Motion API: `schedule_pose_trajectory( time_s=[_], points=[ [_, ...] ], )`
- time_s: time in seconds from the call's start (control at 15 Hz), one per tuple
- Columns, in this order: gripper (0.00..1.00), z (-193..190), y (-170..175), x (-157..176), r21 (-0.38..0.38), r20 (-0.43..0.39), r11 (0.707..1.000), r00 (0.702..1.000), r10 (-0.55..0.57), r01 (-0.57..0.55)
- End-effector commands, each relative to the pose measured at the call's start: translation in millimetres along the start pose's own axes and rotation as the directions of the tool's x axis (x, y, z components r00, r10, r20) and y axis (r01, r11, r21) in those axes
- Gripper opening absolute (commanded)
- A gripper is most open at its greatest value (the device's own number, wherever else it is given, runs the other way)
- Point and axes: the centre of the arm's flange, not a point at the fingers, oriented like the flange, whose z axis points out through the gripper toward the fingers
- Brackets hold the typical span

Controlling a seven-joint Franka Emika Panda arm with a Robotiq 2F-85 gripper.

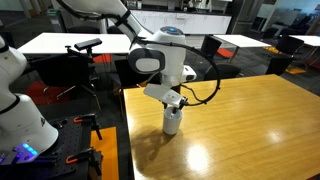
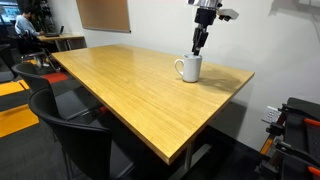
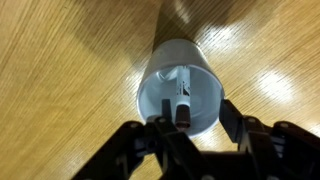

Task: Remove the marker out of the cup and put it on the table

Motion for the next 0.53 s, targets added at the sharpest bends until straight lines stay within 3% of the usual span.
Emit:
schedule_pose_trajectory(
  time_s=[0.0, 0.47],
  points=[
    [0.56, 3.5, 11.7, 4.4, -0.002, -0.022, 1.0, 1.0, -0.016, 0.016],
    [0.47, 9.6, 19.0, 7.3, 0.004, -0.018, 1.0, 1.0, -0.013, 0.013]
  ],
)
